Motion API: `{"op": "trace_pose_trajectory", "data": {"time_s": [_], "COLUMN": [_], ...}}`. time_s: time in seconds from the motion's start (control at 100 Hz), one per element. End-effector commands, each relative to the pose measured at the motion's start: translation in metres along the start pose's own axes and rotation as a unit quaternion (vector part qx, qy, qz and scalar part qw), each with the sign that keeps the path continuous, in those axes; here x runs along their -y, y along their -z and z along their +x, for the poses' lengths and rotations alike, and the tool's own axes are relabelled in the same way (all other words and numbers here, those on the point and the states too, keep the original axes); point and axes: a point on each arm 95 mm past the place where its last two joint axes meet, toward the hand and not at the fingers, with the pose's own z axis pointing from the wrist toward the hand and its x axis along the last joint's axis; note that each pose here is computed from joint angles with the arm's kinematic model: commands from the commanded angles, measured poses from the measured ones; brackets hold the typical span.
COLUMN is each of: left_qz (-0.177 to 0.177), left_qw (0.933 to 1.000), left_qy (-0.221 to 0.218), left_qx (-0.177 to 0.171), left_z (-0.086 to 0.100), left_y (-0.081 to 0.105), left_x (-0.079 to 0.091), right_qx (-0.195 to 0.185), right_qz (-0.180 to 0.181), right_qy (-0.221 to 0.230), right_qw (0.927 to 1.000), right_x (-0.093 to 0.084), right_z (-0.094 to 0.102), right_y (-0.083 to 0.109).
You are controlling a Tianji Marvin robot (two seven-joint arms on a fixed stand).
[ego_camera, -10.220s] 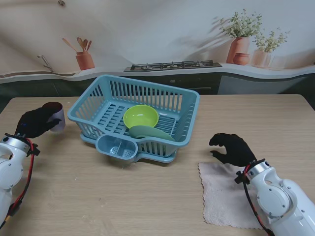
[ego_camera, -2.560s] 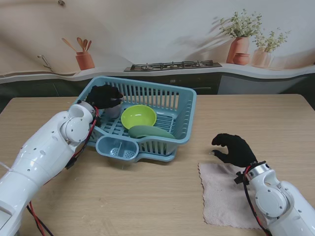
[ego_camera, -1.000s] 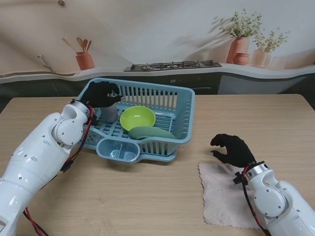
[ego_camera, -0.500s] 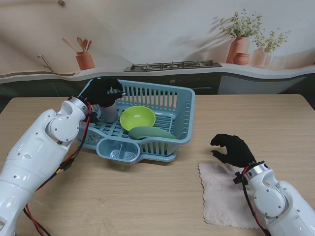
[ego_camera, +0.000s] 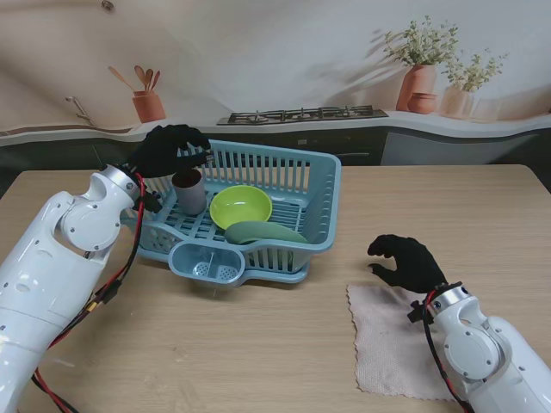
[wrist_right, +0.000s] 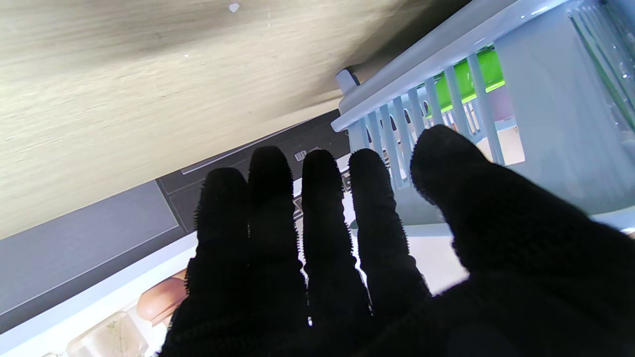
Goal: Clear dishes and wipe the table
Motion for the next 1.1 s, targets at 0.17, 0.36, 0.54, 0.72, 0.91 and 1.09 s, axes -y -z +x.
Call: {"op": "trace_pose_trajectory", "data": {"time_s": [0.17, 0.36, 0.54, 0.72, 0.91, 1.09], "left_qz": [-0.003, 0.005, 0.013, 0.016, 0.022, 0.032], "left_qw": [0.9996, 0.9986, 0.9976, 0.9965, 0.9963, 0.9952], "left_qy": [-0.022, -0.048, -0.062, -0.073, -0.073, -0.082], "left_qx": [-0.015, -0.023, -0.029, -0.036, -0.039, -0.041], "left_z": [0.004, 0.002, 0.002, 0.004, 0.005, 0.003], "left_y": [0.021, 0.041, 0.059, 0.078, 0.097, 0.115], "left_x": [0.011, 0.017, 0.022, 0.022, 0.019, 0.017], "right_qx": [-0.004, -0.003, -0.003, -0.001, 0.001, 0.002], "right_qz": [0.010, 0.011, 0.014, 0.017, 0.019, 0.022], "right_qy": [-0.001, -0.001, -0.001, 0.000, 0.001, 0.001], "right_qw": [0.9999, 0.9999, 0.9999, 0.9999, 0.9998, 0.9998], "right_x": [0.003, 0.004, 0.005, 0.006, 0.007, 0.008], "right_z": [0.003, 0.003, 0.004, 0.004, 0.004, 0.005], "right_y": [0.000, 0.000, 0.000, 0.000, 0.000, 0.000]}}
